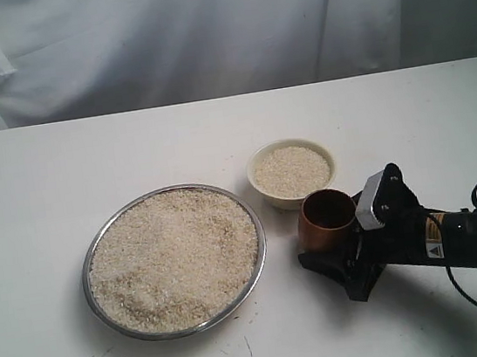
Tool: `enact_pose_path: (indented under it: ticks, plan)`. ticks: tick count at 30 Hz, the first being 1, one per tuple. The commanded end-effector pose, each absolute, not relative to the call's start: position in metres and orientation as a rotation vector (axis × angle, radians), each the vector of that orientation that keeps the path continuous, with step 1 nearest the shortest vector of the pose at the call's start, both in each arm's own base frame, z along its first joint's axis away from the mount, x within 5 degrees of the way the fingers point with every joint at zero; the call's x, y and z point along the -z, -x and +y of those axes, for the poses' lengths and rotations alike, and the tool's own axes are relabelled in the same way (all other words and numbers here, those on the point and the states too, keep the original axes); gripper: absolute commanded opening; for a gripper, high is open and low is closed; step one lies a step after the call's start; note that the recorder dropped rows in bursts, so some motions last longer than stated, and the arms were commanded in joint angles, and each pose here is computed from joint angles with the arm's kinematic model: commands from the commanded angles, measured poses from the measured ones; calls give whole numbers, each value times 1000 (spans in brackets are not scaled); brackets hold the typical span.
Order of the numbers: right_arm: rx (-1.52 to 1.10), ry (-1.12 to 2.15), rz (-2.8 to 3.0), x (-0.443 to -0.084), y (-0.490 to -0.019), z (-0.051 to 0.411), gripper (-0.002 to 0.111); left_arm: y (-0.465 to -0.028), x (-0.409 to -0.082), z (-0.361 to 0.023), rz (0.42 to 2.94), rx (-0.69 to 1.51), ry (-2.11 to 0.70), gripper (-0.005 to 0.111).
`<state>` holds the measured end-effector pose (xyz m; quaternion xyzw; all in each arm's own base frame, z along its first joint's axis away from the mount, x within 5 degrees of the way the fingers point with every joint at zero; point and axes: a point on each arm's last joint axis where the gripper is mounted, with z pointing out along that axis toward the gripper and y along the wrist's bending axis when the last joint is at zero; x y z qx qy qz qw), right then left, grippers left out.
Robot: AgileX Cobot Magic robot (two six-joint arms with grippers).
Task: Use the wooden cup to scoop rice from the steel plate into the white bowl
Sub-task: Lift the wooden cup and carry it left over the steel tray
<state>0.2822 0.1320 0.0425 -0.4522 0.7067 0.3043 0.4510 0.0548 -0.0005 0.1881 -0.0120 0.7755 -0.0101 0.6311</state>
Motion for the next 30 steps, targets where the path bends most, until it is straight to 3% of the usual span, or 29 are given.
enact_pose_path:
  ticks: [1, 7, 30]
  plan:
    - [-753, 1130, 1733, -44, -283, 133, 43, -55, -187, -1, 1768, 27, 30, 0]
    - [-809, 1141, 1748, -45, -279, 134, 1, -55, -187, -1, 1768, 27, 30, 0]
    - [-1040, 949, 1878, -123, -275, 140, 0, -55, -187, -1, 1768, 27, 30, 0]
